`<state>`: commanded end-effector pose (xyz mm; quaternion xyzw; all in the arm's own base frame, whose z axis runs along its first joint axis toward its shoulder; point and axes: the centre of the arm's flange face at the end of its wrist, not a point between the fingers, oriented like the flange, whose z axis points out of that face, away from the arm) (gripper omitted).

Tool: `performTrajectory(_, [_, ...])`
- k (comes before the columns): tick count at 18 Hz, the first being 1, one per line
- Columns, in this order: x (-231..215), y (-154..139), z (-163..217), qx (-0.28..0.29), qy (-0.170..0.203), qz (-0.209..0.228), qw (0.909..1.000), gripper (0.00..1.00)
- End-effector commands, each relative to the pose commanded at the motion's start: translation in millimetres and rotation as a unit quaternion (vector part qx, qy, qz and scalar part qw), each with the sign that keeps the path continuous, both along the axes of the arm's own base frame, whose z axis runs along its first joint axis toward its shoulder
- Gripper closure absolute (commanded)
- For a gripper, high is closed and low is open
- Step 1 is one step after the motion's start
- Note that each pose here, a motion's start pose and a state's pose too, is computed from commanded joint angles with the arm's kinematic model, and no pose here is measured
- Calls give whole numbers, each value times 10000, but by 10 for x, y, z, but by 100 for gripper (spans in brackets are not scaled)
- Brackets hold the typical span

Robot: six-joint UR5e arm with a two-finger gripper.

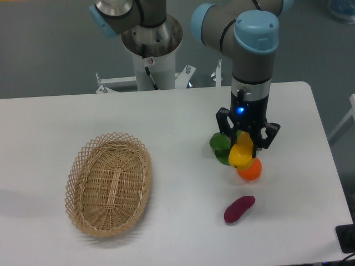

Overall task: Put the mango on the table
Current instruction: 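Lift the yellow mango with the gripper away from the produce cluster, then carry the held mango toward the basket and lower it near the table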

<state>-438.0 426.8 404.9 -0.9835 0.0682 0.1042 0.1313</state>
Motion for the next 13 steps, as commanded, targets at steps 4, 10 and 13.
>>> performTrajectory(4, [19,-2,-65,-25,-42,16,10000,52])
performTrajectory(10, [49,24,-196,-41,-100,12,9999,52])
performTrajectory(13, [-24,89,-314,15,-11,4,10000,52])
